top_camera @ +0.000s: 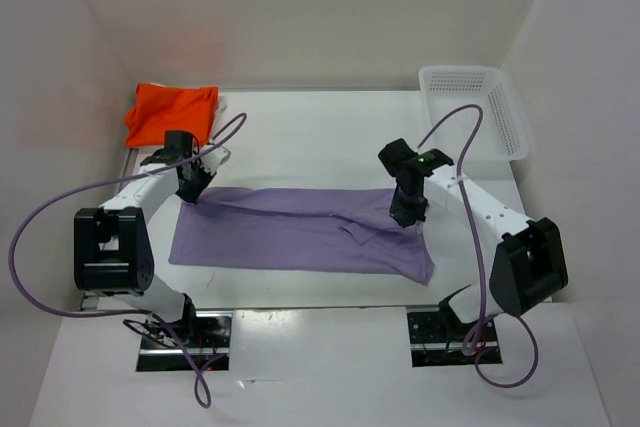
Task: Fold and stack the t-shirts
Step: Fold the other side of the tshirt into a rectangle
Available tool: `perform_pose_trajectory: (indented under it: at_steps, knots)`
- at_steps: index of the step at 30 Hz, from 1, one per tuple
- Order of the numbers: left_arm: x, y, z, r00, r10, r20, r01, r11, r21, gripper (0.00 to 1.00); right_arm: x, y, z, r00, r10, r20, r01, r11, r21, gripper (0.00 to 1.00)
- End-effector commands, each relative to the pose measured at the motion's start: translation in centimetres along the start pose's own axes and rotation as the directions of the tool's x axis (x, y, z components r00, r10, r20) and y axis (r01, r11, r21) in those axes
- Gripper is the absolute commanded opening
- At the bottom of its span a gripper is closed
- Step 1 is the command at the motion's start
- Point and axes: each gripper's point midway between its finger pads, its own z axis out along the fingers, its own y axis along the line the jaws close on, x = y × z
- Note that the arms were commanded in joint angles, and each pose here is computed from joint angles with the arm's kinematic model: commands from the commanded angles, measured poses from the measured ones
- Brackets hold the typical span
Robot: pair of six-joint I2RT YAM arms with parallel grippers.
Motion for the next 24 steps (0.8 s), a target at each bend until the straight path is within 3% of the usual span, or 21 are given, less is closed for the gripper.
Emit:
perform_pose_trajectory:
  at_steps: [1,8,12,13,14,15,20,22,24]
  knots:
    - [-1.6,1.6,-1.7,0.998,0.036,0.047,-0.033,0.997,-0.065,0.0,1.2,-0.6,-0.5,1.0,-0.008,-0.025,0.008,1.0,0.026,0.0]
    - [-0.6,0.1,-1.7,0.998,0.067,0.016,-0.066,0.996,-0.06,0.03,2.7,-0.8,0.0,0.996,-0.04,-0.078,0.045,0.997,0.061,0.0]
    - [0.9,-0.9,-1.6,0.997,0.067,-0.027,-0.068,0.997,-0.026,0.17,3.9,-1.5,0.3,0.989,-0.068,-0.132,0.079,0.994,0.081,0.0]
    - [1.2,-1.1,-1.9,0.996,0.079,-0.036,-0.08,0.997,-0.019,0.25,4.4,-2.0,0.4,0.986,-0.081,-0.147,0.096,0.991,0.094,0.07]
    - [1.1,-1.0,-2.3,0.995,0.09,-0.042,-0.091,0.996,-0.014,0.39,4.7,-2.5,0.3,0.983,-0.085,-0.164,0.104,0.988,0.11,0.16]
    - [1.0,-0.8,-3.2,0.996,0.081,-0.028,-0.081,0.997,-0.016,0.43,4.9,-2.8,-0.1,0.982,-0.085,-0.166,0.105,0.988,0.113,0.24]
    - [2.9,2.2,-6.9,0.994,0.05,-0.094,-0.055,0.997,-0.048,0.46,4.3,-2.3,-3.3,0.986,-0.114,-0.124,0.117,0.993,0.012,0.32]
    - [4.4,3.6,-7.1,0.985,0.08,-0.152,-0.096,0.991,-0.096,0.53,4.0,-1.6,-4.1,0.983,-0.143,-0.115,0.139,0.99,-0.038,0.37]
    - [4.3,4.3,-6.6,0.988,0.07,-0.139,-0.088,0.987,-0.132,0.57,2.5,0.6,-4.1,0.987,-0.148,-0.055,0.141,0.983,-0.117,0.41]
